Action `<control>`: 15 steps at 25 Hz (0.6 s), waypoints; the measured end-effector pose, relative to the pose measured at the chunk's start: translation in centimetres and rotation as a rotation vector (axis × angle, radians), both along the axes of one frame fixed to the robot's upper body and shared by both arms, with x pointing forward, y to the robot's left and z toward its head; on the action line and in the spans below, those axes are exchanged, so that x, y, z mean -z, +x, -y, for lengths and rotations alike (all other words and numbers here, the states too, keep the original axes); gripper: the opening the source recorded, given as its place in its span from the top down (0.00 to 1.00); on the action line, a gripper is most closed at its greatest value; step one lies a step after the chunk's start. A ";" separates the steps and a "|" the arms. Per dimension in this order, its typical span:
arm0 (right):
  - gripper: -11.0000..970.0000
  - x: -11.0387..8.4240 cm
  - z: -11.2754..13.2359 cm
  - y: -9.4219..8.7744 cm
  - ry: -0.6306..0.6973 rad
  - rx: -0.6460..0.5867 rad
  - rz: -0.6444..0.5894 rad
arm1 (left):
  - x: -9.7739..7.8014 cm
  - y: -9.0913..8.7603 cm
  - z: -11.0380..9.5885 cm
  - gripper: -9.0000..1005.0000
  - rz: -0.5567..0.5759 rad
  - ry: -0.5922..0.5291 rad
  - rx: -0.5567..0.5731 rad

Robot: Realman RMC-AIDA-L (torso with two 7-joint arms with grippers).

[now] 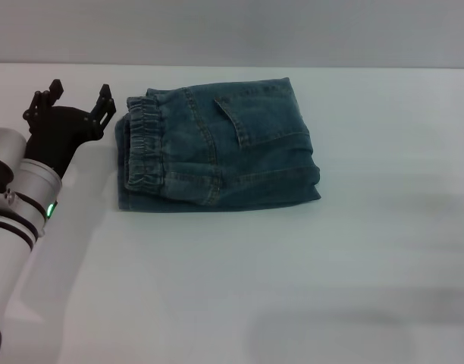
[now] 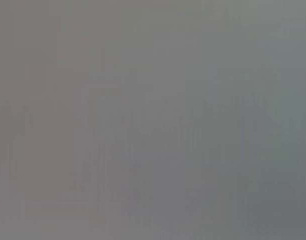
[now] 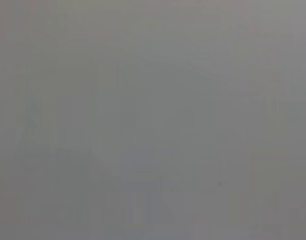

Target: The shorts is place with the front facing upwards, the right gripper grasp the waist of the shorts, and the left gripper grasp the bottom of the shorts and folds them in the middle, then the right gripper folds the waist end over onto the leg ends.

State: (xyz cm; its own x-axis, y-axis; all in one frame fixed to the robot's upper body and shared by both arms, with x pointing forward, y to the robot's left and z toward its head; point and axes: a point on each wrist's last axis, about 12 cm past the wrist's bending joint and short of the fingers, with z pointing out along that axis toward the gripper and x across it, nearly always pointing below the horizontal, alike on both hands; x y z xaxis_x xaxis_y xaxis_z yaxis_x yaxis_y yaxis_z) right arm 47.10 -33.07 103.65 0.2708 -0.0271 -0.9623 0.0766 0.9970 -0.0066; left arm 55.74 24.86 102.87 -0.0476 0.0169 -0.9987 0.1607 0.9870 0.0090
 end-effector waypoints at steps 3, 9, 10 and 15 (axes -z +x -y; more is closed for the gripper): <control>0.33 0.0 0.0 0.0 0.000 0.002 -0.001 | -0.1 0.0 0.1 0.21 0.003 0.002 0.003; 0.24 0.1 0.0 -0.1 0.003 0.003 -0.002 | -0.4 0.1 -0.1 0.20 0.031 0.005 -0.001; 0.23 0.1 0.0 -0.1 0.003 0.003 -0.001 | -0.4 0.1 -0.1 0.20 0.037 0.005 0.000; 0.17 0.3 0.0 -0.2 0.019 -0.005 -0.012 | -0.6 -0.1 -0.1 0.20 0.062 0.011 0.008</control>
State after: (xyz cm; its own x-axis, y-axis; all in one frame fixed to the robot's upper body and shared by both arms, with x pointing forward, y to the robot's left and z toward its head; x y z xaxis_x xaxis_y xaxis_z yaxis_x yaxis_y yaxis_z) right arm 46.92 -33.03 103.39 0.2589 -0.0073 -0.9659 0.0712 0.9974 0.0116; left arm 55.65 24.92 103.46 0.0149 0.0283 -0.9995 0.1672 0.9855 0.0304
